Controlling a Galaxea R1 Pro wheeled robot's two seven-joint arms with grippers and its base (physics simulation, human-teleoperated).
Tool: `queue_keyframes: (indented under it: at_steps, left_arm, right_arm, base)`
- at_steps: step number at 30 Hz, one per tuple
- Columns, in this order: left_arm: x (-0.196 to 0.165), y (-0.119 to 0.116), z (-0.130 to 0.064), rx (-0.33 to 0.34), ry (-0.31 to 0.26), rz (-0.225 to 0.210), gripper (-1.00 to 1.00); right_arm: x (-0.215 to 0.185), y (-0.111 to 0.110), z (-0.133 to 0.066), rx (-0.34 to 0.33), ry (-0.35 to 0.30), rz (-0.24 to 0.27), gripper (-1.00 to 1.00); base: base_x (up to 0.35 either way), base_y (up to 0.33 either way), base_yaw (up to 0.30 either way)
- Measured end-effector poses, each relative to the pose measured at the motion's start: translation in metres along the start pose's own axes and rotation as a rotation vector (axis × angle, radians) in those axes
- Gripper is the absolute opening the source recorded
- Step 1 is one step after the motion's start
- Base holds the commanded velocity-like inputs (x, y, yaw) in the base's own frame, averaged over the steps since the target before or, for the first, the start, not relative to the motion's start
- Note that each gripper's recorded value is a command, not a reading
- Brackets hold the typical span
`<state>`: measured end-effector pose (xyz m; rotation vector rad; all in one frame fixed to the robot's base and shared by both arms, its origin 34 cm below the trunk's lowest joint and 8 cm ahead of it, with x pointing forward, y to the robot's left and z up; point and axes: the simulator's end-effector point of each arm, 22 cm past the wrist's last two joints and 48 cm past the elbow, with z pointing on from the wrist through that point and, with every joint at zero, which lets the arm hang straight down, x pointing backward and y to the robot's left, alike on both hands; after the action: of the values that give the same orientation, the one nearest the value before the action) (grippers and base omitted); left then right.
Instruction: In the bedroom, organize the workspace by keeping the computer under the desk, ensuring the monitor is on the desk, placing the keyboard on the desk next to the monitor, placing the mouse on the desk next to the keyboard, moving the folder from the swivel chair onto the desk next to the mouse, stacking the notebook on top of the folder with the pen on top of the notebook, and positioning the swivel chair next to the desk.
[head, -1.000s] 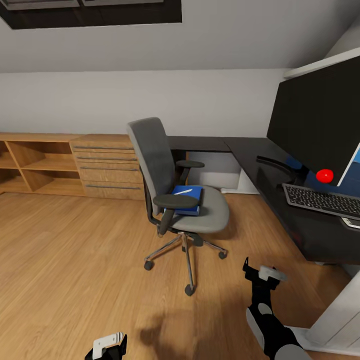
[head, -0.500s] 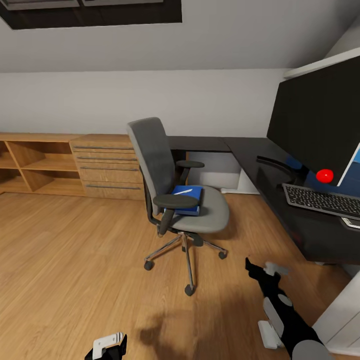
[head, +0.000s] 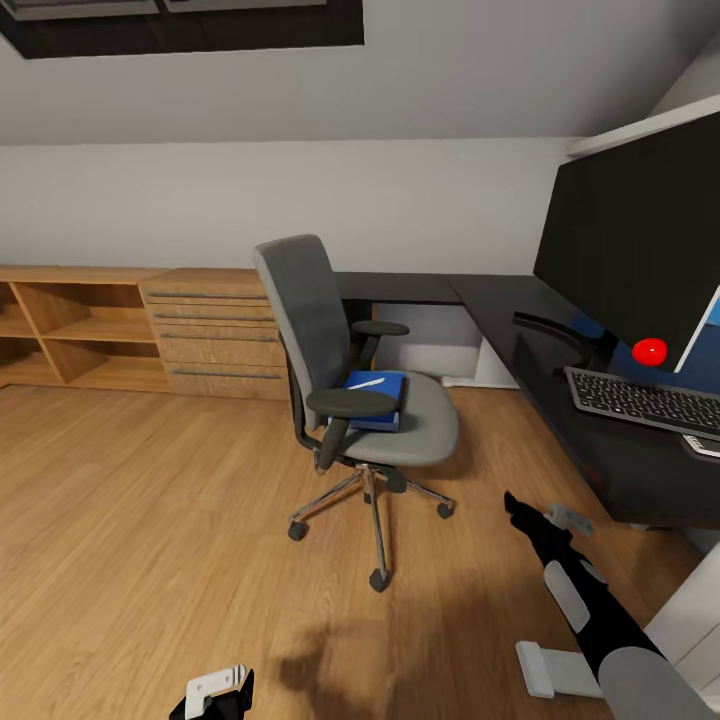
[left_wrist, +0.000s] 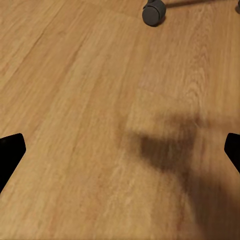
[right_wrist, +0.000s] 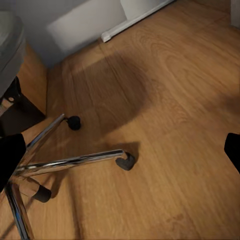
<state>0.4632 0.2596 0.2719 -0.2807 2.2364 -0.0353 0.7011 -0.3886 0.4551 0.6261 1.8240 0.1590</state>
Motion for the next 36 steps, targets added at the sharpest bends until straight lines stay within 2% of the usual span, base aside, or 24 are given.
queue_keyframes:
  at_steps: [11,19,36]
  left_arm:
    - [0.000,-0.001,0.000,0.001,0.001,-0.001,1.00]
    - [0.002,0.001,0.000,-0.001,0.004,-0.001,1.00]
    - [0.002,0.000,0.000,0.002,0.004,0.001,1.00]
  right_arm:
    - [-0.002,0.007,0.001,-0.014,-0.010,0.021,1.00]
    - [-0.010,0.014,0.000,-0.022,-0.063,0.031,1.00]
    - [-0.020,0.020,-0.001,-0.051,-0.087,0.034,1.00]
  base:
    - [0.000,0.000,0.000]
    - [0.017,0.089,0.000]
    - [0.211,0.180,0.000]
